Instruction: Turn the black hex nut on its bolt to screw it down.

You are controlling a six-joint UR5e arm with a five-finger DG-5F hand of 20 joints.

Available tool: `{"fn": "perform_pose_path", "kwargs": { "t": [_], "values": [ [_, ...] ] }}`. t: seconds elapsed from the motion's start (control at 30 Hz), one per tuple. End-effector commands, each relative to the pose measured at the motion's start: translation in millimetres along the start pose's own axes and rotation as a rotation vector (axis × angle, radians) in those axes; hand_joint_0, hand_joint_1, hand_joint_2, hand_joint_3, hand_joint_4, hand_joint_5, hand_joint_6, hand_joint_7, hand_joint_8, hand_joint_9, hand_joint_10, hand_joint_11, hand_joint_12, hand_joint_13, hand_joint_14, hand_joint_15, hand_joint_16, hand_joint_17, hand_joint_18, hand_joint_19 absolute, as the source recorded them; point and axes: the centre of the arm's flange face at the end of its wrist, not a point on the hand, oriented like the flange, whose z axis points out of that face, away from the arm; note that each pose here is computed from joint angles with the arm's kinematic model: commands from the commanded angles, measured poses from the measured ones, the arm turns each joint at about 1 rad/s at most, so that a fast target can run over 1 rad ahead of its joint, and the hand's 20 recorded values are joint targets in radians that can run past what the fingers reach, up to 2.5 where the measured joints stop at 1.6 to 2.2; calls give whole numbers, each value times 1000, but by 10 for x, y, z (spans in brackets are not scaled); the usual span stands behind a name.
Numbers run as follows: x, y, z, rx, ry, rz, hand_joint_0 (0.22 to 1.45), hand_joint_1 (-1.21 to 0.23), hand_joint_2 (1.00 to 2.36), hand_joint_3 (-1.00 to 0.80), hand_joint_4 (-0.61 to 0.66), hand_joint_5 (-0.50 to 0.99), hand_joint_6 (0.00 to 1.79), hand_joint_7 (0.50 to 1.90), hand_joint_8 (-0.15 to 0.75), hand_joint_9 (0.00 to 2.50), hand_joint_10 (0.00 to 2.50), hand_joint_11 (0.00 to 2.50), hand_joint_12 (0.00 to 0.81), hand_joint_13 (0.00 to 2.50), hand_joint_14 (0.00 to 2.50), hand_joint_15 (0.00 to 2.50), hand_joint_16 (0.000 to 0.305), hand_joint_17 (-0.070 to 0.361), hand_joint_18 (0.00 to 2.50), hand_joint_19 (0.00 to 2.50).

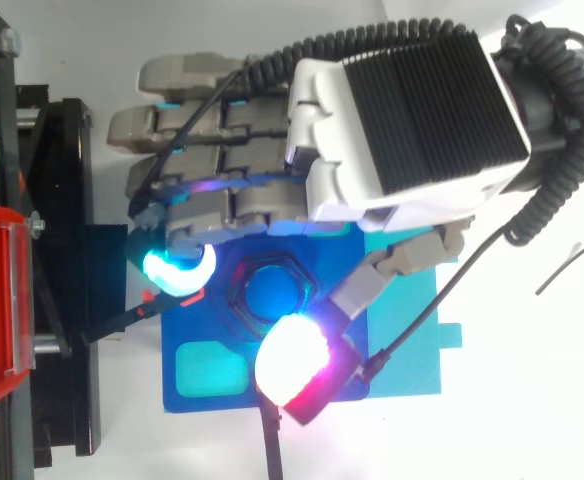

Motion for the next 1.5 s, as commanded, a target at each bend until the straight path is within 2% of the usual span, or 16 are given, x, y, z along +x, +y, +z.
{"fn": "perform_pose_path", "kwargs": {
  "t": [0.0, 0.13, 0.23, 0.5, 0.67, 0.73, 0.93, 1.03, 1.07, 1.1, 1.23, 1.33, 1.4, 1.47],
  "values": [
    [37, 102, 49, 7, -1, 5, 484, -303, 1000, -500, 252, -159, 502, 986, 299, 426, 9, 355, 346, 335, 4, 116, 43, 97, 111, 108],
    [73, 184, 87, 10, -1, 6, 484, -300, 1000, -500, 253, -158, 502, 990, 298, 426, 9, 355, 347, 335, 4, 112, 43, 97, 109, 112],
    [131, 274, 122, 1, 6, 5, 486, -300, 1000, -500, 245, -144, 501, 1080, 297, 425, 9, 362, 346, 335, 4, 116, 43, 97, 108, 110],
    [240, 446, 164, 26, 35, -2, 495, -302, 1000, -500, 240, -139, 501, 1122, 294, 426, 11, 362, 342, 335, 4, 113, 42, 94, 104, 110],
    [251, 475, 176, 22, 34, -3, 493, -300, 1000, -500, 243, -140, 501, 1122, 294, 431, 9, 357, 342, 335, 4, 113, 42, 95, 105, 114],
    [333, 471, 193, 27, 41, 0, 493, -300, 1000, -500, 241, -140, 501, 1122, 295, 431, 9, 365, 343, 336, 3, 110, 42, 95, 106, 109],
    [377, 484, 215, 23, 37, -2, 492, -298, 1000, -500, 230, -136, 500, 1157, 297, 434, 9, 364, 343, 336, 4, 120, 42, 95, 106, 114],
    [379, 482, 212, 26, 39, -2, 492, -299, 1000, -500, 232, -143, 540, 1108, 298, 436, 9, 373, 343, 338, 4, 114, 42, 95, 110, 111],
    [382, 481, 209, 27, 42, -3, 492, -299, 1000, -500, 235, -151, 585, 1040, 300, 437, 9, 372, 343, 339, 4, 114, 42, 95, 112, 111],
    [383, 481, 207, 28, 44, -3, 492, -299, 1000, -500, 231, -151, 587, 1043, 299, 437, 9, 375, 343, 339, 3, 114, 42, 95, 113, 110],
    [389, 483, 203, 26, 49, -7, 493, -303, 1000, -500, 235, -169, 671, 909, 304, 441, 9, 379, 344, 346, 4, 111, 42, 95, 123, 116],
    [405, 470, 177, 34, 69, -8, 493, -303, 1000, -500, 231, -172, 678, 893, 305, 443, 9, 388, 344, 347, 4, 115, 42, 95, 125, 121],
    [401, 453, 167, 33, 73, -8, 492, -304, 1000, -500, 236, -174, 684, 883, 306, 445, 9, 389, 343, 348, 4, 118, 42, 95, 125, 128],
    [397, 448, 165, 30, 72, -10, 493, -305, 1000, -500, 244, -184, 730, 811, 307, 447, 9, 391, 342, 351, 4, 120, 42, 95, 127, 116]
  ]
}}
